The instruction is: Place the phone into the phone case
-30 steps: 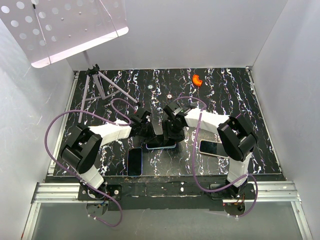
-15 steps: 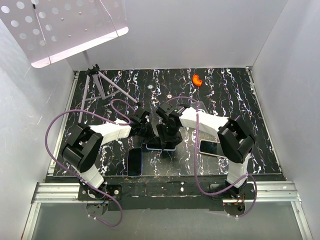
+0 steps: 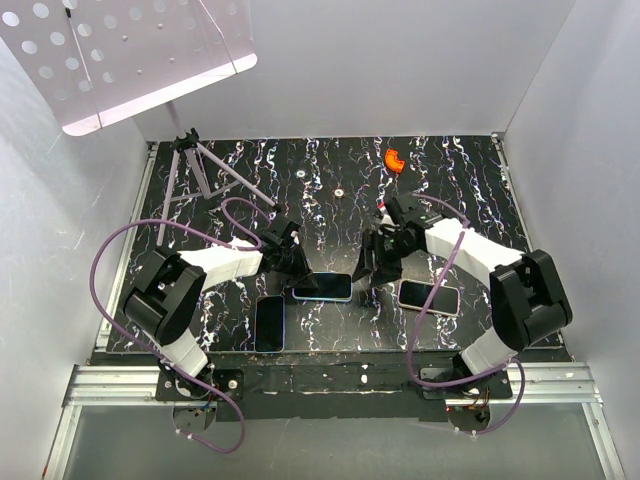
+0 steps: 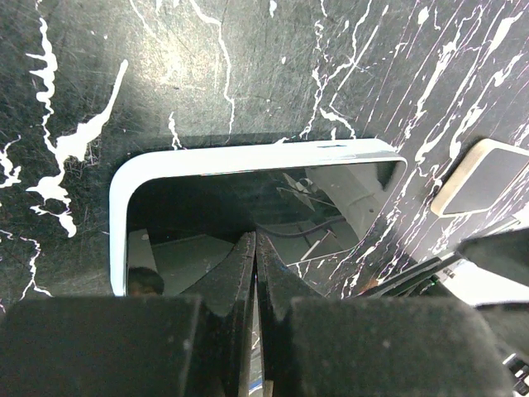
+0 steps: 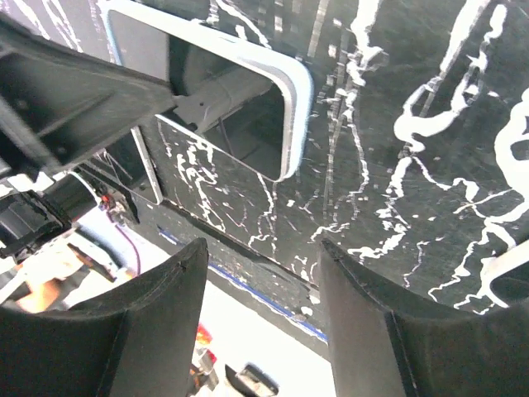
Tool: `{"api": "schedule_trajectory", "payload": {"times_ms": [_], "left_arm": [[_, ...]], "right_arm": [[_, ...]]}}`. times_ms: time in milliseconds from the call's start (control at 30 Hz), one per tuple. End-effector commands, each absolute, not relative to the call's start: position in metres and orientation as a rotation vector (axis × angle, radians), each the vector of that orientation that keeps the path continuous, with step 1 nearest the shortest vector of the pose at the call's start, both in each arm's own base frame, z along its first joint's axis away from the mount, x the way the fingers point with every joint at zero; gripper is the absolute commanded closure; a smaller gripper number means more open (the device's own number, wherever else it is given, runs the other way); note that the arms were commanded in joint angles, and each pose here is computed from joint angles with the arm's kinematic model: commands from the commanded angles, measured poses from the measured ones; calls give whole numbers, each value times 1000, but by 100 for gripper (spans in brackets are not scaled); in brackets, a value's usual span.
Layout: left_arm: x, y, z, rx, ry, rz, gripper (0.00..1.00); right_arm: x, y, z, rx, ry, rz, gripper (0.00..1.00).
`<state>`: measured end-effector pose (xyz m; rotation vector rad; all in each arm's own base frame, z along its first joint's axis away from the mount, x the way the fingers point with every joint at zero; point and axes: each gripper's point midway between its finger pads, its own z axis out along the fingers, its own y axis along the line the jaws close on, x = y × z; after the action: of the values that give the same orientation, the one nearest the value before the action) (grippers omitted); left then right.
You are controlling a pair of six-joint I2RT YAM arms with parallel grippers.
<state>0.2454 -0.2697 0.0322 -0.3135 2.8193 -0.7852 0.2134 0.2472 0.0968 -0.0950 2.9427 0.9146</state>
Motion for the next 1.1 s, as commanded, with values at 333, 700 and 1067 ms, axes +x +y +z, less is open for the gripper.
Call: {"api": "schedule_trajectory", "payload": {"times_ms": [333, 700, 1067], "left_arm": [[228, -232, 4, -307, 2913, -523, 100], [227, -233, 3, -296, 2917, -522, 100], [231, -259, 11, -198, 2903, -518, 100]], "right_arm": [[201, 260, 45, 15, 3002, 1336, 52], [212, 256, 8, 84, 3084, 1186, 70], [211, 245, -24, 4, 3202, 809, 85]]}}
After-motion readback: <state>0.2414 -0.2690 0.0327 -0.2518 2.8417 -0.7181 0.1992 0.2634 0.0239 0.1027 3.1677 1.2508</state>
